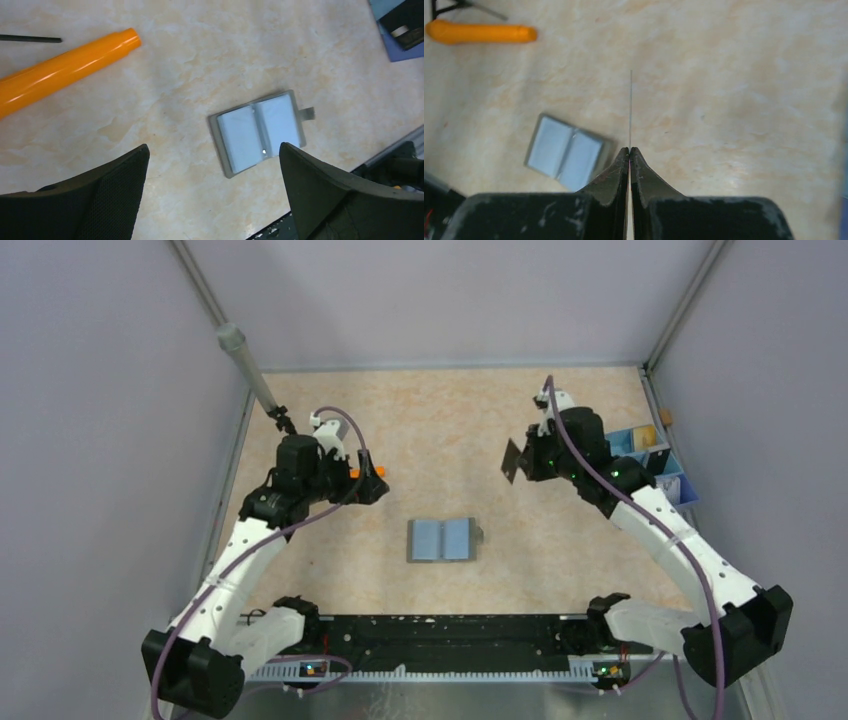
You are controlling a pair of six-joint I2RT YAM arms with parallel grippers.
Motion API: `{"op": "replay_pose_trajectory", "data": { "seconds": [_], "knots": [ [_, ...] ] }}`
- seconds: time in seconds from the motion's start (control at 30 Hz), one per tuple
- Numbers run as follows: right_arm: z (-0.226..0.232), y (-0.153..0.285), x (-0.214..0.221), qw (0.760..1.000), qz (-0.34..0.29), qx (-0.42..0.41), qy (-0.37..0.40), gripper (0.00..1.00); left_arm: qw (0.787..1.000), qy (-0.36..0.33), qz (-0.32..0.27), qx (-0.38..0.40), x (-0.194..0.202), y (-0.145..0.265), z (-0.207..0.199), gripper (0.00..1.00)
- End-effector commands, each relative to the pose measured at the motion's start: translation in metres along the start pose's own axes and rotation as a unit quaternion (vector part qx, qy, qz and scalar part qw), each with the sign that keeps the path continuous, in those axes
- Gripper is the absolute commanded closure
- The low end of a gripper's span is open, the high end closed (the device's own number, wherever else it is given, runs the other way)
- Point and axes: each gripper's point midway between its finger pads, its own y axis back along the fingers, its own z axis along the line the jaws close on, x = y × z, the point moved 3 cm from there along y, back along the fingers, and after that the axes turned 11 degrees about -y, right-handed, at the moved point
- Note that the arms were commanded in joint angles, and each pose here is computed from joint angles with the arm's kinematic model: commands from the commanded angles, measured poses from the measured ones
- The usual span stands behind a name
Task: Put the credit cards into the card holder
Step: Pick up the credit card from the storage box.
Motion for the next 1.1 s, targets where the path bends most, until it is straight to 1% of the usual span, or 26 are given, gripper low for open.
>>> {"op": "replay_pose_trajectory", "data": {
  "seconds": [0.0, 0.1, 0.2, 0.27, 0.37, 0.43, 0.53, 0.7, 0.8, 0.9, 0.97, 1.07],
  "knots": [
    [0.064, 0.0, 0.036, 0.981, 0.065, -0.183, 0.001, 1.0, 0.99, 0.059, -0.046, 0.118, -0.005, 0.0, -0.036, 0.01],
    [0.087, 0.0, 0.055, 0.966, 0.092, -0.24, 0.016, 1.0, 0.975, 0.102, -0.052, 0.189, 0.006, -0.006, -0.054, 0.01],
    [0.107, 0.006, 0.066, 0.945, 0.108, -0.309, 0.013, 1.0, 0.96, 0.12, -0.061, 0.244, 0.014, -0.008, -0.07, 0.01],
    [0.118, 0.012, 0.071, 0.93, 0.12, -0.348, 0.01, 1.0, 0.951, 0.116, -0.071, 0.279, 0.017, -0.008, -0.08, 0.01],
    [0.129, 0.017, 0.075, 0.916, 0.129, -0.381, 0.016, 1.0, 0.937, 0.101, -0.075, 0.326, 0.02, -0.008, -0.097, 0.01],
    [0.136, 0.022, 0.076, 0.906, 0.133, -0.401, 0.017, 1.0, 0.932, 0.088, -0.074, 0.344, 0.022, -0.008, -0.107, 0.01],
    [0.143, 0.029, 0.075, 0.895, 0.135, -0.425, 0.021, 1.0, 0.922, 0.072, -0.077, 0.372, 0.02, -0.006, -0.119, 0.01],
    [0.148, 0.035, 0.073, 0.883, 0.14, -0.446, 0.025, 1.0, 0.907, 0.05, -0.08, 0.411, 0.018, 0.002, -0.133, 0.02],
    [0.15, 0.036, 0.074, 0.878, 0.147, -0.455, 0.027, 1.0, 0.899, 0.043, -0.069, 0.43, 0.021, 0.004, -0.14, 0.09],
    [0.15, 0.035, 0.075, 0.877, 0.152, -0.455, 0.029, 1.0, 0.896, 0.043, -0.06, 0.438, 0.026, 0.004, -0.143, 0.22],
    [0.149, 0.033, 0.077, 0.879, 0.154, -0.451, 0.029, 1.0, 0.894, 0.042, -0.059, 0.443, 0.027, 0.006, -0.144, 0.33],
    [0.147, 0.026, 0.08, 0.883, 0.157, -0.442, 0.026, 1.0, 0.89, 0.043, -0.059, 0.449, 0.03, 0.007, -0.145, 0.55]
  ]
}}
